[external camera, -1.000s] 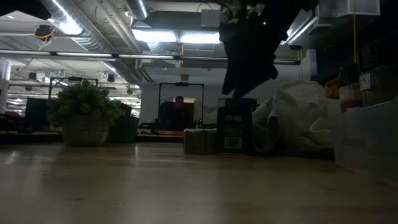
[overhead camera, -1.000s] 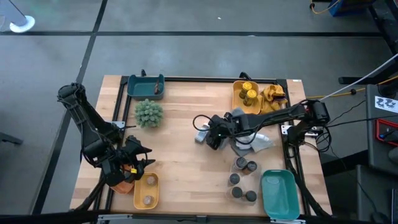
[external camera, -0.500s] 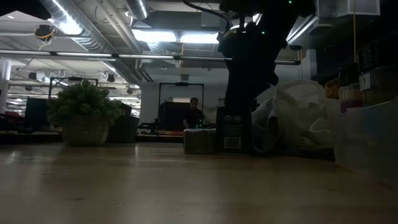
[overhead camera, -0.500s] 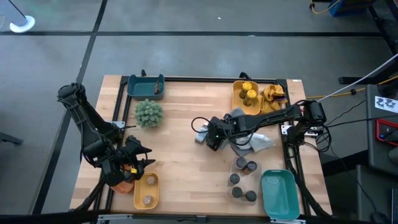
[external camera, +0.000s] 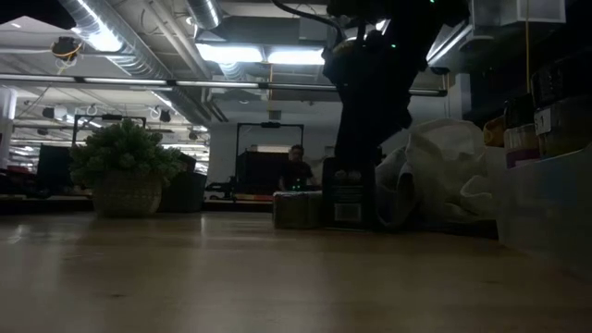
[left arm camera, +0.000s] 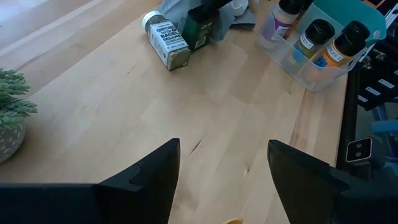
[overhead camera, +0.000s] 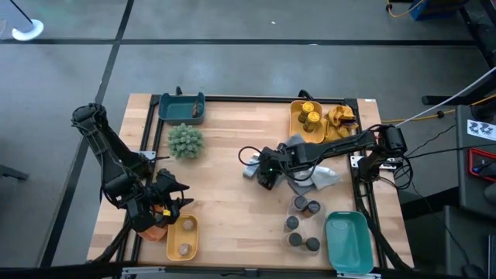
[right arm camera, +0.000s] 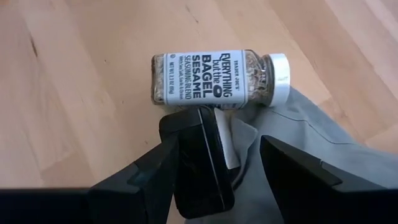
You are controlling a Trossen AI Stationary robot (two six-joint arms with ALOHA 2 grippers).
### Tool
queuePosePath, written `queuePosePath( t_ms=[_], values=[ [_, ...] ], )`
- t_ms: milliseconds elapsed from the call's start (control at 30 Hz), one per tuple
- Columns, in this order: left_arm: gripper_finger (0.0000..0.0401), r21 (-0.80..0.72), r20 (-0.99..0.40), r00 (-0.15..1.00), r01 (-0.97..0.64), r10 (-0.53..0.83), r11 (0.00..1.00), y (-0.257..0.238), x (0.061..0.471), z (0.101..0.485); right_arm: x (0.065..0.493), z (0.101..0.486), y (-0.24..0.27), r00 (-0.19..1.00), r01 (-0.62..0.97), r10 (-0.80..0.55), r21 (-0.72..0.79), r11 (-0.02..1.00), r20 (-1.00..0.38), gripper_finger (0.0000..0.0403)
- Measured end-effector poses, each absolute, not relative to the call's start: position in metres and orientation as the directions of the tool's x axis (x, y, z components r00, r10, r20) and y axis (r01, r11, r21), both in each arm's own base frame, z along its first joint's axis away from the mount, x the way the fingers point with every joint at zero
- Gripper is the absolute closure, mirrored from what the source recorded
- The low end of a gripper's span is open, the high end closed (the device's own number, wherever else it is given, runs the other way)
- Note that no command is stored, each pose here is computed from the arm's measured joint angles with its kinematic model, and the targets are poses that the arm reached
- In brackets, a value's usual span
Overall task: Sort spices by type
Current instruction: Put the black seasoning can into the orange bin
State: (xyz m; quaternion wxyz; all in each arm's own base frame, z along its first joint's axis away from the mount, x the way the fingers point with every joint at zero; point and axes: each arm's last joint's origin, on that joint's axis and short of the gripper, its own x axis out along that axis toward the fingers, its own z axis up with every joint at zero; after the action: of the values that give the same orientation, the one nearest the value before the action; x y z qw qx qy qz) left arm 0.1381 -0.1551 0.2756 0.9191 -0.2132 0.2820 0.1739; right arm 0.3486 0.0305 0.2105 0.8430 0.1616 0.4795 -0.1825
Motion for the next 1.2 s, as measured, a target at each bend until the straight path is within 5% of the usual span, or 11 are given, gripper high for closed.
queuePosePath(
  t_ms=[967,1200],
  values=[
    [0.0175,-0.312,-0.593,0.78,-0.45,0.199,0.837,-0.155,0.138,0.276,0.357,0.234,0.032,0.515,0.346,-0.128,0.069,0.936,-0.848,0.0175],
    [0.0175,-0.313,-0.593,0.78,-0.451,0.199,0.836,-0.155,0.138,0.276,0.35,0.23,0.034,0.442,0.286,-0.073,0.063,0.956,-0.894,0.0175]
  ],
)
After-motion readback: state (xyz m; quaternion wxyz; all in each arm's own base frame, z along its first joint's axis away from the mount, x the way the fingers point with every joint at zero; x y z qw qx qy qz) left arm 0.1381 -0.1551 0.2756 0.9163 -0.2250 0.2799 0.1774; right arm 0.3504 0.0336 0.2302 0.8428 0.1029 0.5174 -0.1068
